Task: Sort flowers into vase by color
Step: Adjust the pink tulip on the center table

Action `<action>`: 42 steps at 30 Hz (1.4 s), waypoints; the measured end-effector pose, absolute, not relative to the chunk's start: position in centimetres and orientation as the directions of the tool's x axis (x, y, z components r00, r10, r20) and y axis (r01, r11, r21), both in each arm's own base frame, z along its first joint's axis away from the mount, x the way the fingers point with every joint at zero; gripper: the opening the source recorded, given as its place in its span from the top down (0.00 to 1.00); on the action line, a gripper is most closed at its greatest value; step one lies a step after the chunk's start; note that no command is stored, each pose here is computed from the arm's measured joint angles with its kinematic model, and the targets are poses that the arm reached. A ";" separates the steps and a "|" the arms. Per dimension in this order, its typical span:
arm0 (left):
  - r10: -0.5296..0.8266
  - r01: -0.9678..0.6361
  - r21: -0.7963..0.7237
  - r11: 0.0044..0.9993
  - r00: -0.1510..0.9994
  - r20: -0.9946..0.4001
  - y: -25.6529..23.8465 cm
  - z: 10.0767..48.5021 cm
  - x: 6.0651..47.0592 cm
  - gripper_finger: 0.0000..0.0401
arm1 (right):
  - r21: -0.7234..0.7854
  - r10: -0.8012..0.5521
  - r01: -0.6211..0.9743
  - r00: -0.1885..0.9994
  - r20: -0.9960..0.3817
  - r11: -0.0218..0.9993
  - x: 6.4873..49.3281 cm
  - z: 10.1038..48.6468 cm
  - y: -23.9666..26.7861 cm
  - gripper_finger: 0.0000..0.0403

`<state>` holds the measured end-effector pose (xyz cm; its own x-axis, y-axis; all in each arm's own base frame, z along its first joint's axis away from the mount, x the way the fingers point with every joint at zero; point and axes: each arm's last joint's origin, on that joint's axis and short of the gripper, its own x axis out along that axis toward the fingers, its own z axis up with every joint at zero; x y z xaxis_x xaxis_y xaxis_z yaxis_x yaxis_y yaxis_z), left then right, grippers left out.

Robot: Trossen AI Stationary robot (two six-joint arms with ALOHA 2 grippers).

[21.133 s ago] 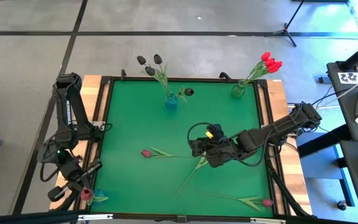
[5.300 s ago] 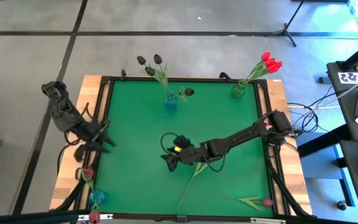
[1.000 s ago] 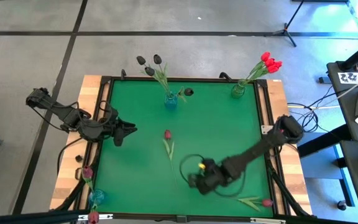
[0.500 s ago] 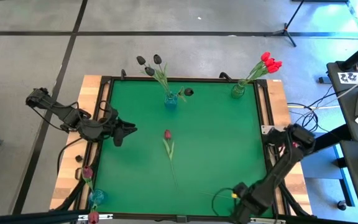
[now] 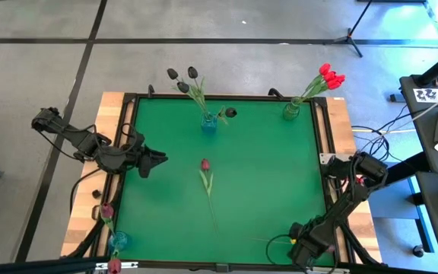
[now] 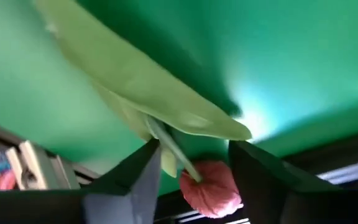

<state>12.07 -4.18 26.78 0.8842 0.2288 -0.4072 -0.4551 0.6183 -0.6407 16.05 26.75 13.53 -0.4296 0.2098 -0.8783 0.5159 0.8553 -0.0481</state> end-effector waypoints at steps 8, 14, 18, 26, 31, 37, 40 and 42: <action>0.240 -0.459 -0.661 0.594 0.885 -0.399 -4.2 26.8 12.1 0.63 | 0.114 0.227 0.296 -0.385 -0.895 0.948 16.0 12.9 26.7 0.83; 0.246 -0.461 -0.661 0.593 0.884 -0.397 -4.1 26.9 12.1 0.63 | 0.065 0.075 0.039 -0.368 -0.927 0.997 17.2 14.7 25.9 0.96; 0.238 -0.457 -0.663 0.594 0.886 -0.398 -4.2 26.9 12.1 0.63 | -0.058 -0.135 -0.312 -0.230 -0.964 0.948 19.3 18.1 25.0 0.98; 0.179 -0.432 -0.679 0.593 0.893 -0.412 -4.3 26.8 12.1 0.63 | -0.390 -0.357 -0.828 0.251 -0.900 0.403 26.4 19.6 21.3 0.93; 0.178 -0.440 -0.725 0.529 0.893 -0.413 -4.3 26.8 12.1 0.63 | -0.425 -0.387 -0.871 0.313 -0.867 0.247 30.7 18.2 16.4 0.97; 0.193 -0.448 -0.744 0.496 0.892 -0.409 -4.3 26.9 12.1 0.63 | -0.517 -0.415 -0.836 0.411 -0.812 0.182 34.9 18.3 10.9 0.97; 0.231 -0.465 -0.732 0.498 0.885 -0.405 -4.2 26.8 12.1 0.63 | -0.517 -0.400 -0.845 0.429 -0.810 0.139 36.0 18.4 8.9 0.94; 0.266 -0.481 -0.721 0.499 0.877 -0.400 -4.1 26.7 12.1 0.63 | -0.483 -0.362 -0.867 0.414 -0.835 0.121 36.3 18.3 8.0 0.91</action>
<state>12.14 -4.12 26.74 0.8770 0.2661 -0.4002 -0.4805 0.4989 -0.7213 36.31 7.97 18.29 0.4141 -0.3623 -0.8351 -0.8675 0.1209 -0.4826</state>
